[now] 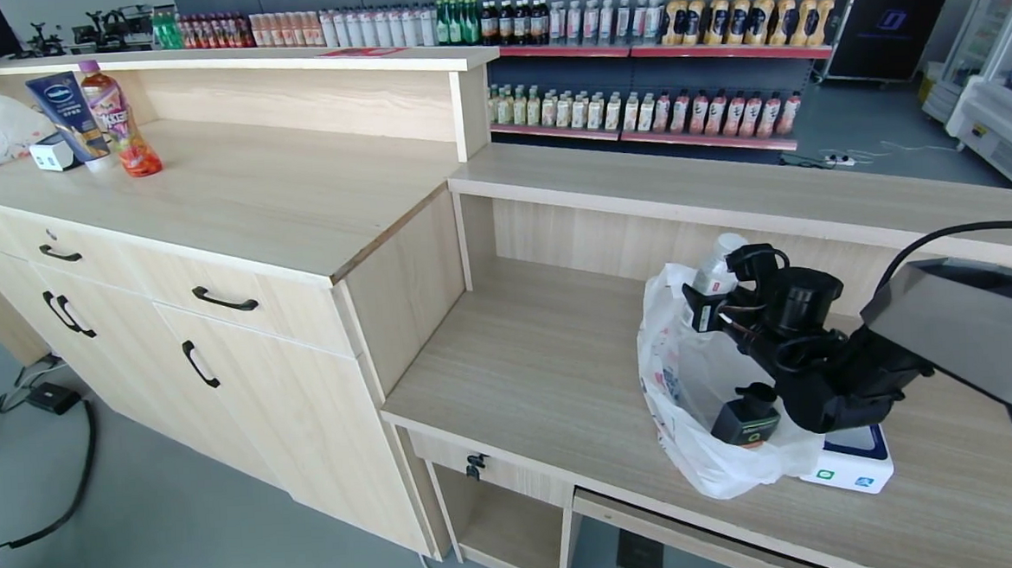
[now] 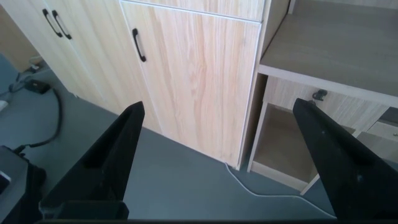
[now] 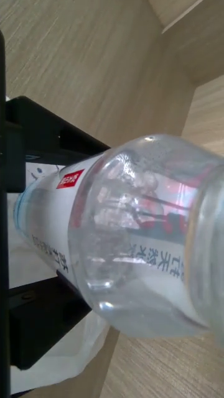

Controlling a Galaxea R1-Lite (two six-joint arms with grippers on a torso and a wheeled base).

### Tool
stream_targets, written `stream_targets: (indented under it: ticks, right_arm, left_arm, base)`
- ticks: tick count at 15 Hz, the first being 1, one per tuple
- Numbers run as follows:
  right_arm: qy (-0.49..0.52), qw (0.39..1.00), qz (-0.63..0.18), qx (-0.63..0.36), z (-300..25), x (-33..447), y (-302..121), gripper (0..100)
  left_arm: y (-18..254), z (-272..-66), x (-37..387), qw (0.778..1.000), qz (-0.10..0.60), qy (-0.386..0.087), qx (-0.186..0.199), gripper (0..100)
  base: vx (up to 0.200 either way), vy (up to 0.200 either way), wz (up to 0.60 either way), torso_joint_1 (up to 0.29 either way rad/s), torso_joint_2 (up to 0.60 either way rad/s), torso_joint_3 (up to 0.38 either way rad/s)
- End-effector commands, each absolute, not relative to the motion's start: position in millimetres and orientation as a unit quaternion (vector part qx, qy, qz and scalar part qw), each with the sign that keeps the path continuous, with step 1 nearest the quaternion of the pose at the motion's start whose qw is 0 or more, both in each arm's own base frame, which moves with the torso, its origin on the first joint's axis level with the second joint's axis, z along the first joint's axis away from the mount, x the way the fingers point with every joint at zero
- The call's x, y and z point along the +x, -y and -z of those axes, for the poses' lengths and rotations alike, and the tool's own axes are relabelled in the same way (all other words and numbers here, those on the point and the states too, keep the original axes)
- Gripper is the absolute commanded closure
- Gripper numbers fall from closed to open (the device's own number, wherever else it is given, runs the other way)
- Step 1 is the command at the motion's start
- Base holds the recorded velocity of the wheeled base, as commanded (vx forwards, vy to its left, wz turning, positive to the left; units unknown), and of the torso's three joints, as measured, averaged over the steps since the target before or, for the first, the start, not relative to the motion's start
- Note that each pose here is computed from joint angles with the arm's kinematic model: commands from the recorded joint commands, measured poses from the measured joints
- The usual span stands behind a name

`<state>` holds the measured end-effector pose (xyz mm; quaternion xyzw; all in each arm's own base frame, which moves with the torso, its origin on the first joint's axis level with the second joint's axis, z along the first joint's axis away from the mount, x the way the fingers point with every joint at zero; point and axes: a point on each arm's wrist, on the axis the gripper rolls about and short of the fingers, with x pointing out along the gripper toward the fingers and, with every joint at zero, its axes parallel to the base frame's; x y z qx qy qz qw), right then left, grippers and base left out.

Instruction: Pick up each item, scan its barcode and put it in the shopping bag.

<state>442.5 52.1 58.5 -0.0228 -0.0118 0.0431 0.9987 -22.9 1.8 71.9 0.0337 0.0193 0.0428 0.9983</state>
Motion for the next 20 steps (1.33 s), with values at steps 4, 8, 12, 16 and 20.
stream_targets:
  ticks: [4, 8, 12, 16, 20]
  right_arm:
    - [-0.003, 1.0, -0.01, -0.025, -45.2, 443.8, -22.4, 100]
    - [-0.012, 1.0, 0.006, -0.026, -34.9, 446.6, -7.5, 100]
    - [-0.024, 0.999, 0.013, -0.03, -24.2, 446.1, -0.7, 100]
    - [-0.035, 0.998, 0.019, -0.038, -14.6, 446.5, 5.5, 100]
    - [-0.045, 0.998, 0.025, -0.042, -7.8, 446.3, 11.0, 100]
  left_arm:
    - [-1.8, -71.9, -22.9, 0.998, -0.043, -0.019, 0.034, 0]
    - [-1.8, -71.9, -22.9, 0.998, -0.043, -0.019, 0.034, 0]
    - [-1.8, -71.9, -22.9, 0.998, -0.043, -0.019, 0.034, 0]
    - [-1.8, -71.9, -22.9, 0.998, -0.043, -0.019, 0.034, 0]
    - [-1.8, -71.9, -22.9, 0.998, -0.043, -0.019, 0.034, 0]
  base:
    - [0.0, 0.0, 0.0, 0.0, 0.0, 0.0]
    - [0.0, 0.0, 0.0, 0.0, 0.0, 0.0]
    - [0.0, 0.0, 0.0, 0.0, 0.0, 0.0]
    - [0.0, 0.0, 0.0, 0.0, 0.0, 0.0]
    - [0.0, 0.0, 0.0, 0.0, 0.0, 0.0]
